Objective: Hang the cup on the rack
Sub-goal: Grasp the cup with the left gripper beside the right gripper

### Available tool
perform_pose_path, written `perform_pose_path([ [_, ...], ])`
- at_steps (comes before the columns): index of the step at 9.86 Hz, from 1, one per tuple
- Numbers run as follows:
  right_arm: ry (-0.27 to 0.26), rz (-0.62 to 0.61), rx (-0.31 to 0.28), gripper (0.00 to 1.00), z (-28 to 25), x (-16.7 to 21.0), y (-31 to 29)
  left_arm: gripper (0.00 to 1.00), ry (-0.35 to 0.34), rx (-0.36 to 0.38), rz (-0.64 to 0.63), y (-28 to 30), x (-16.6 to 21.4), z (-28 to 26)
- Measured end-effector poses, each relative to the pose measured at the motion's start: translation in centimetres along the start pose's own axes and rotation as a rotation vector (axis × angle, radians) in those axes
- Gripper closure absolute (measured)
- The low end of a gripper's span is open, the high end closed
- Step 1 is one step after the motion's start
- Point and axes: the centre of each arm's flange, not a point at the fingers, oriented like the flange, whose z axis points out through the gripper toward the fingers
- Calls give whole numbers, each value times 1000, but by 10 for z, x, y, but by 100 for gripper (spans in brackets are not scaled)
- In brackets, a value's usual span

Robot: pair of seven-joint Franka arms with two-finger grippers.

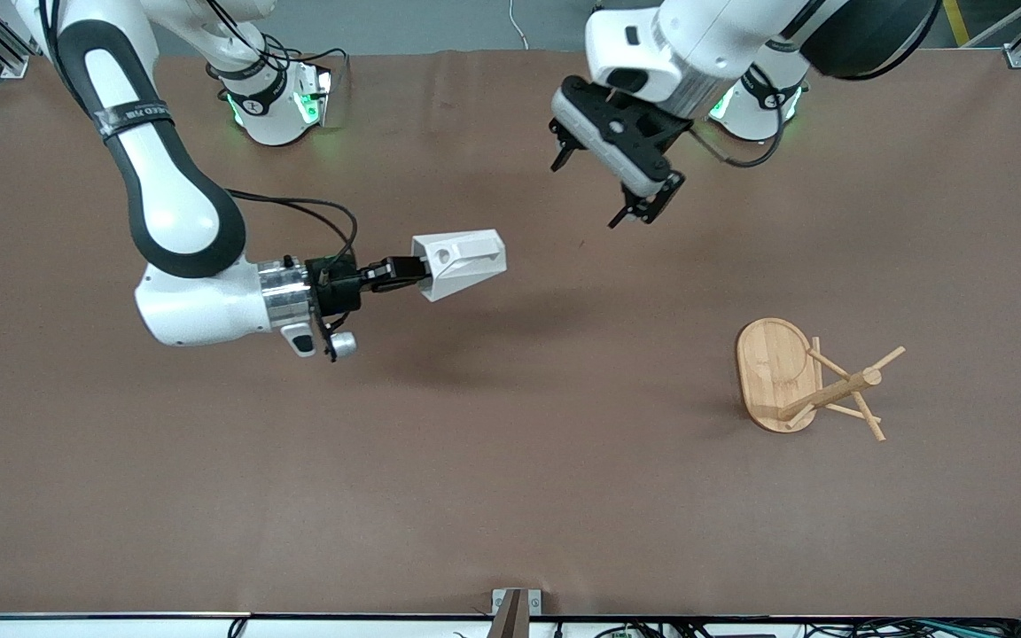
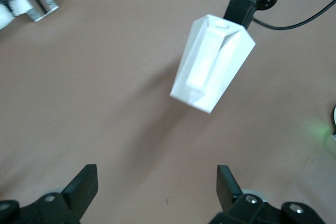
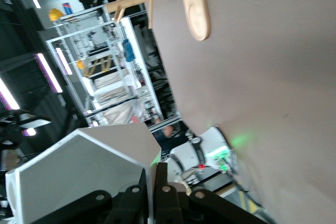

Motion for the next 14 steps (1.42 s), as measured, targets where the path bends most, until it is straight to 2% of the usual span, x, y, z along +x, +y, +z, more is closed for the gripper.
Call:
perform_pose_path([
  [2,-26,9,69,96,22,-7,-12,0,-8,-35,50,23,7,25],
  [6,-58,15,92,96,41,-14,-15,0,23,-65,130,34,20,41],
  [11,-56,14,107,96,42,-14,-17,0,-16,-70,177,25,26,74],
  [12,-54,15,114,96,42,-14,-17,3,-13,-70,180,27,27,72],
  [13,-53,12,115,96,41,-14,-18,17,-13,-67,186,30,28,70],
  [14,-51,6,116,96,40,-14,-18,22,-13,-67,188,31,28,69],
])
